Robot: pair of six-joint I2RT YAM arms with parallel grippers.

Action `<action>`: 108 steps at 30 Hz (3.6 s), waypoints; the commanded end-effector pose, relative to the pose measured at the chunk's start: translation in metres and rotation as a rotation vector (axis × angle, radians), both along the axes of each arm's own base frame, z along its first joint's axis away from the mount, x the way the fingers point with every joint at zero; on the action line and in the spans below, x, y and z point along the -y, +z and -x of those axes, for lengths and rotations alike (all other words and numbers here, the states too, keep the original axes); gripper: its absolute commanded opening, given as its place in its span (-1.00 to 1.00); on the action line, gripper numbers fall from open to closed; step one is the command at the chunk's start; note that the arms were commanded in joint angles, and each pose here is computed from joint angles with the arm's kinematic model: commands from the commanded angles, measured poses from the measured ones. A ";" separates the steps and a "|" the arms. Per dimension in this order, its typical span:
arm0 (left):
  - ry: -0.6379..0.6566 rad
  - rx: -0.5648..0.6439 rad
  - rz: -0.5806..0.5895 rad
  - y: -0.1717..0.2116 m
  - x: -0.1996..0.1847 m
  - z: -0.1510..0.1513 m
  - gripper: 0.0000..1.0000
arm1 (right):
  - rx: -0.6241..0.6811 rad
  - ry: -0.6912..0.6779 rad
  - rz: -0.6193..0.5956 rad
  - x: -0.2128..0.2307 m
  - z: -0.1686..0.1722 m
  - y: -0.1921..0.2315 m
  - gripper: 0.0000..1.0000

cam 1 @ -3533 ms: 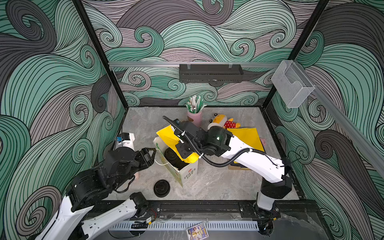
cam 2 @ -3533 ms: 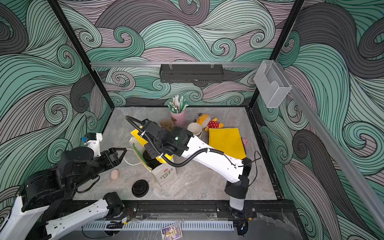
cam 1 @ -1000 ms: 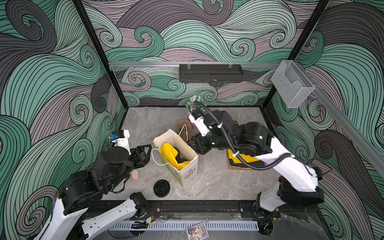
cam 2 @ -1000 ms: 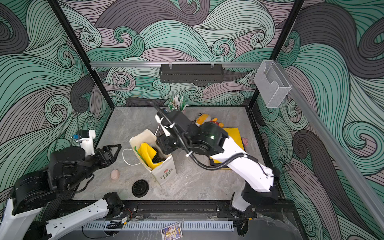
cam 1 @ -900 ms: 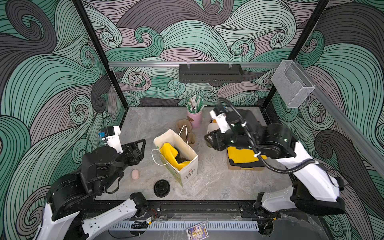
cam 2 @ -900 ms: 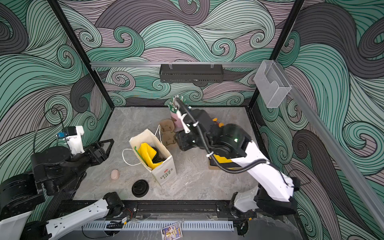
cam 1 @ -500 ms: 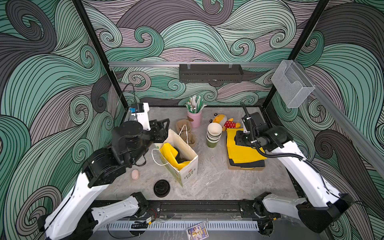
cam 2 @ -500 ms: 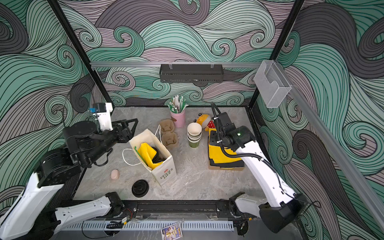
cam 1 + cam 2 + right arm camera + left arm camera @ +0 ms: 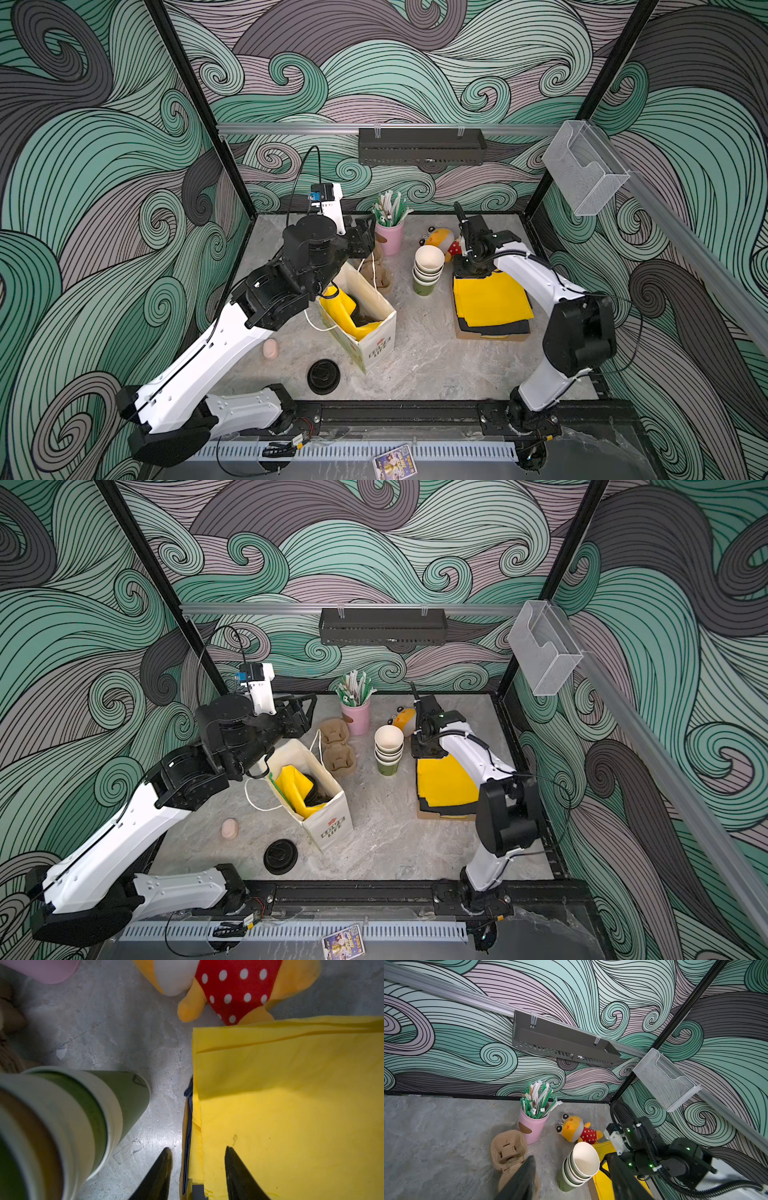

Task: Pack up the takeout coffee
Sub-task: 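Move the right gripper to the yellow napkin stack and pinch the top napkin, then lift the top yellow napkin edge with the right gripper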

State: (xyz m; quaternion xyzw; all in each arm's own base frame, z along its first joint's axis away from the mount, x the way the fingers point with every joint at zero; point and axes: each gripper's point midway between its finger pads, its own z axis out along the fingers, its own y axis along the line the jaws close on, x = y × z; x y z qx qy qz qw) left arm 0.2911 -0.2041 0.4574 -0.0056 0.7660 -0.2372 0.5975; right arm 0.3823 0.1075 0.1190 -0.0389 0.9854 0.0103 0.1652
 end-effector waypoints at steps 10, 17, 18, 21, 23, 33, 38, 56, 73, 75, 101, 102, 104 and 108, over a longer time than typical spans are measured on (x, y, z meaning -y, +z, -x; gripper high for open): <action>0.093 0.030 -0.030 0.000 -0.009 -0.018 0.19 | 0.017 0.023 0.138 0.013 -0.036 -0.014 -0.30; 0.126 0.021 -0.029 -0.002 -0.016 -0.020 0.19 | -0.001 -0.002 0.122 0.011 -0.042 -0.022 -0.35; 0.129 0.020 -0.026 -0.002 -0.017 -0.019 0.19 | -0.002 -0.007 0.130 0.012 -0.042 -0.023 -0.40; 0.140 0.020 -0.024 -0.002 -0.020 -0.019 0.18 | -0.004 -0.012 0.141 0.014 -0.042 -0.023 -0.56; 0.143 0.022 -0.023 -0.001 -0.022 -0.018 0.18 | -0.001 -0.016 0.139 0.014 -0.041 -0.022 -0.65; 0.151 0.029 -0.008 0.000 -0.028 -0.013 0.18 | 0.027 -0.022 0.076 0.010 -0.032 -0.003 -1.00; 0.146 0.031 -0.003 0.001 -0.030 -0.010 0.18 | 0.036 -0.029 -0.013 0.010 -0.022 0.010 -1.00; -0.161 0.005 -0.075 -0.012 0.042 -0.015 0.18 | 0.070 -0.050 -0.472 -0.002 0.004 0.047 -1.00; -0.123 -0.005 -0.087 -0.014 0.035 -0.016 0.17 | -0.029 0.022 -0.190 0.018 0.033 0.037 -0.09; -0.116 -0.008 -0.082 -0.016 0.033 -0.016 0.17 | -0.068 0.022 -0.199 0.012 0.046 0.027 -0.09; -0.100 -0.003 -0.064 -0.012 0.024 -0.010 0.17 | -0.125 0.065 -0.019 -0.019 0.057 -0.047 0.03; -0.100 -0.002 -0.063 -0.012 0.023 -0.009 0.17 | -0.125 0.067 -0.009 -0.019 0.057 -0.048 0.03; -0.099 0.004 -0.055 -0.011 0.023 -0.009 0.17 | -0.127 0.064 0.013 -0.017 0.055 -0.050 0.04; -0.094 0.007 -0.050 -0.011 0.022 -0.009 0.17 | -0.124 0.055 0.059 -0.012 0.054 -0.052 0.08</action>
